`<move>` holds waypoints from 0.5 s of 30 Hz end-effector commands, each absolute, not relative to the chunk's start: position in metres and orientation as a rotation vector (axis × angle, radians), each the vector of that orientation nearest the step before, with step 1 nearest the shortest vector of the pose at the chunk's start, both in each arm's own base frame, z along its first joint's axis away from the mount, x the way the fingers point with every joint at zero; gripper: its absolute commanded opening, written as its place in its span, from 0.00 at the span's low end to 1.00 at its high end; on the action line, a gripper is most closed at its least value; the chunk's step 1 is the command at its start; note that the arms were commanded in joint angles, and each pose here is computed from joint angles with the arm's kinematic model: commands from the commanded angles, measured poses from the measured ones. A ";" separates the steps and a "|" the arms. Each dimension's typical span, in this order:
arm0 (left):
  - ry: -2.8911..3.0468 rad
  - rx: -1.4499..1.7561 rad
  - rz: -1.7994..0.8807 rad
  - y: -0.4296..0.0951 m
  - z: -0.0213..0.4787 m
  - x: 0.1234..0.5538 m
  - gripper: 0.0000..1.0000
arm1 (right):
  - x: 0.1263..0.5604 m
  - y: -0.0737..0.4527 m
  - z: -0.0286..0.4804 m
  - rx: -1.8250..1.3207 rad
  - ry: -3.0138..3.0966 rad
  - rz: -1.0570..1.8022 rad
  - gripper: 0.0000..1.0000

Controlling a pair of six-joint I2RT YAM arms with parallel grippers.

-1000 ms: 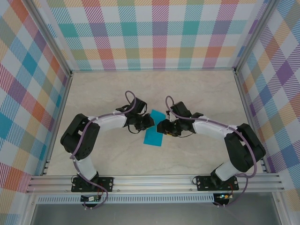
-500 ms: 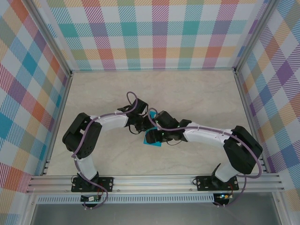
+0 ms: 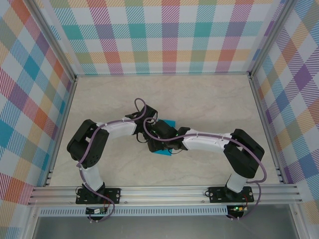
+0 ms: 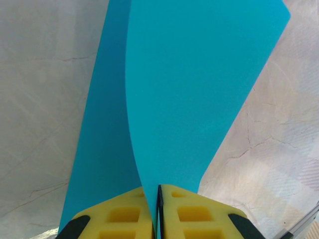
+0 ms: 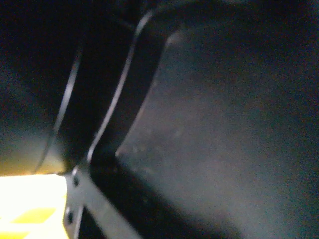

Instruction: Fold a paper plane with a square sheet of paper (pick it up from the middle)

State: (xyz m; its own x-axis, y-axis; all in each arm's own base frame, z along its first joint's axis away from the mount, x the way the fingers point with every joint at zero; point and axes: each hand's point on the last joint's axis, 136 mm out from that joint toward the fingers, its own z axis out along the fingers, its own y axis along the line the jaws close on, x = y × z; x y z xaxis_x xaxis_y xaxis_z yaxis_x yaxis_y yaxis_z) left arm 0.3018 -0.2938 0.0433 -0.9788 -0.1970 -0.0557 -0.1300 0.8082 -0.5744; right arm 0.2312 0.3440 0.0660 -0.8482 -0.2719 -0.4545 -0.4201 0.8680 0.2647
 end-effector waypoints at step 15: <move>2.830 -0.238 -0.973 -0.305 0.066 0.306 0.10 | 0.221 0.331 0.062 -0.529 2.594 0.463 0.62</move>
State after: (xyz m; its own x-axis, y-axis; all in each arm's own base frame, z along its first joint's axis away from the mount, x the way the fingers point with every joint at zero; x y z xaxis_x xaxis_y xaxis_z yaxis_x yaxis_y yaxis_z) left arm 0.3014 -0.2938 0.0431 -0.9776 -0.2049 -0.0487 -0.1405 0.8067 -0.5741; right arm 0.2321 0.3366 0.0617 -0.8293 -0.2655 -0.4917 -0.4163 0.8806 0.2266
